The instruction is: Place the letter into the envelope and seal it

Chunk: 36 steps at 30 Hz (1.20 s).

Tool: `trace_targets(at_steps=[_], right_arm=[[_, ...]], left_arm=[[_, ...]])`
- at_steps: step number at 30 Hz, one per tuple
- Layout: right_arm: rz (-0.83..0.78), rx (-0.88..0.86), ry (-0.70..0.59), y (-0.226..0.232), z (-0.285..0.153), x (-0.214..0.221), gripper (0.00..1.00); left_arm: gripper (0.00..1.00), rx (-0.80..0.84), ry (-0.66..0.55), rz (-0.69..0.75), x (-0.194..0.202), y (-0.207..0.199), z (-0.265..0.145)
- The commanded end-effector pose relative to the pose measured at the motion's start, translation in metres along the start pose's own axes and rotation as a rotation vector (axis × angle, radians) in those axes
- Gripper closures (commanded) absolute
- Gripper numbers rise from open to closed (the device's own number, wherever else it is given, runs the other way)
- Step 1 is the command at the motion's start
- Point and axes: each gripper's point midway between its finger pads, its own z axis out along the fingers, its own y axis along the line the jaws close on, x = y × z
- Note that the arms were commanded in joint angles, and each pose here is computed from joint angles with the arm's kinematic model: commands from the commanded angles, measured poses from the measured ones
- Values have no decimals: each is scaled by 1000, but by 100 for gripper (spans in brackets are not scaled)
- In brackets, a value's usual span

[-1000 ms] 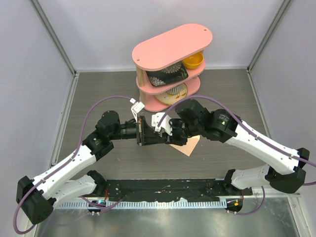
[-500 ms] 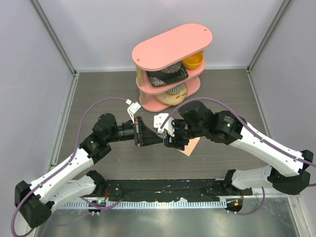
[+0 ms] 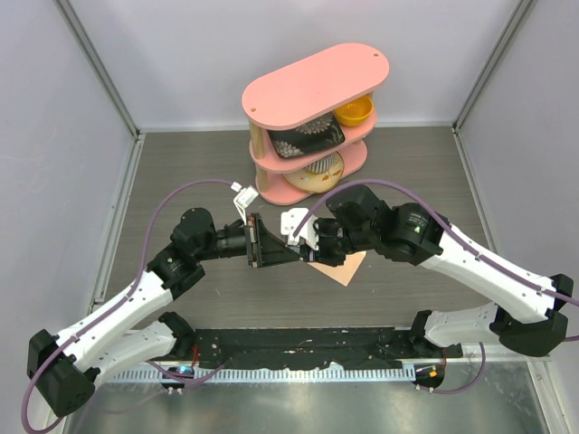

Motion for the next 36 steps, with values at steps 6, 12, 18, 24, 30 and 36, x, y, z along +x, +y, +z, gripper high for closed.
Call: trace_targets(at_steps=[6,12,18,24,30,36], right_arm=[[-21,29,-35,-6,2,-10,65],[-28,21,-30,-5,2,-8,99],[-30,27,-46,-5,-1,-9,99],[-22,20,-51,-3,1,-11,99],[-2,39,-58,-6,1,-13,99],[9,50,-68,-8,0,-16,99]], left_arm=[[100,69,-49,33,-14,-19,0],[99,64,-53,36,-15,-19,-1],[67,5,-80,43,-22,-12,0],[62,3,-77,43,-24,-10,3],[65,3,-56,24,-20,-7,6],[80,2,-50,28,-18,-4,7]])
